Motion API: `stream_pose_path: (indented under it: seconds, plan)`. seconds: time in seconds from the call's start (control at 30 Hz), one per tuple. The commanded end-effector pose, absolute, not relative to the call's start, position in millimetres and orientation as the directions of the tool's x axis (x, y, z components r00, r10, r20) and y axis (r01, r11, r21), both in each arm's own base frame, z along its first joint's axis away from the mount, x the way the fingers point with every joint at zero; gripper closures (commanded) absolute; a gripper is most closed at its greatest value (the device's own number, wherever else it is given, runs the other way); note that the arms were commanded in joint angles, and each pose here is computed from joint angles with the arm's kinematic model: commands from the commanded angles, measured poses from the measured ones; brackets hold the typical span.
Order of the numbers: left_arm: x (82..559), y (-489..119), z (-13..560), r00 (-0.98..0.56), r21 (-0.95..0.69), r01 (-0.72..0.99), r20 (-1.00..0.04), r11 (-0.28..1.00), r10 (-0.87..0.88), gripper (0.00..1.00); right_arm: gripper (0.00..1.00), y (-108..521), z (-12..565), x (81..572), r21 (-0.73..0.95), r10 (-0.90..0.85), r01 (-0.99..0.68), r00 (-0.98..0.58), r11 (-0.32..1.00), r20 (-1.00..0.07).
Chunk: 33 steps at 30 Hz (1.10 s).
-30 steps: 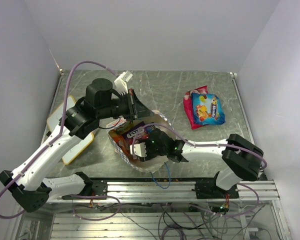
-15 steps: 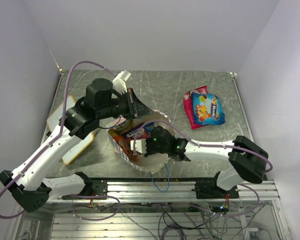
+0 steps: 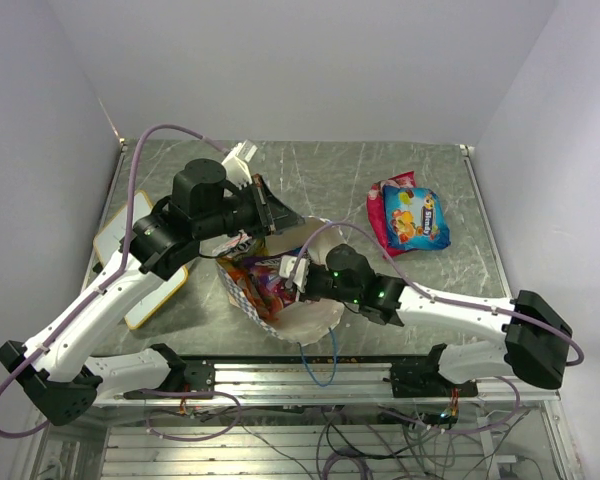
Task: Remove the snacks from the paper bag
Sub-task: Take out the snack from the paper bag.
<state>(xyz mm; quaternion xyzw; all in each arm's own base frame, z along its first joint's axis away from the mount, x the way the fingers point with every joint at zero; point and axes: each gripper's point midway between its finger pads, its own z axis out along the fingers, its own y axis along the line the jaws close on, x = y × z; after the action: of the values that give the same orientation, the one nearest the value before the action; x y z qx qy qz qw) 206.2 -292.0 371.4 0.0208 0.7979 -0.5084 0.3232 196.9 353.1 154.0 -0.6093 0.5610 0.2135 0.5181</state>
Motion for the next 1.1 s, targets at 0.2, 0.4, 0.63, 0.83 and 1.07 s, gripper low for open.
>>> stream_pose_path:
  seconds: [0.2, 0.4, 0.63, 0.83, 1.07]
  plan:
    - [213.8, -276.5, 374.4, -0.751, -0.802, 0.290, -0.528, 0.522, -0.395, 0.93, 1.00, 353.7, 202.7, 188.4, -0.349, -0.341, -0.913, 0.266, 0.210, -0.901]
    - [221.5, -263.4, 372.2, -0.722, -0.811, 0.207, -0.504, 0.547, -0.474, 0.93, 1.00, 344.0, 226.1, 170.0, -0.359, -0.320, -0.922, 0.300, 0.144, -0.899]
    - [228.9, -264.0, 366.3, -0.721, -0.813, 0.160, -0.484, 0.560, -0.496, 0.93, 1.00, 329.3, 283.2, 150.3, -0.407, -0.270, -0.910, 0.372, 0.085, -0.888]
    - [234.9, -258.8, 357.0, -0.712, -0.783, 0.129, -0.500, 0.608, -0.493, 0.93, 1.00, 316.7, 343.8, 140.5, -0.439, -0.227, -0.894, 0.412, 0.085, -0.882]
    - [232.6, -255.3, 357.3, -0.693, -0.811, 0.129, -0.485, 0.571, -0.533, 0.93, 1.00, 282.1, 415.5, 143.1, -0.476, -0.167, -0.844, 0.447, 0.248, -0.879]
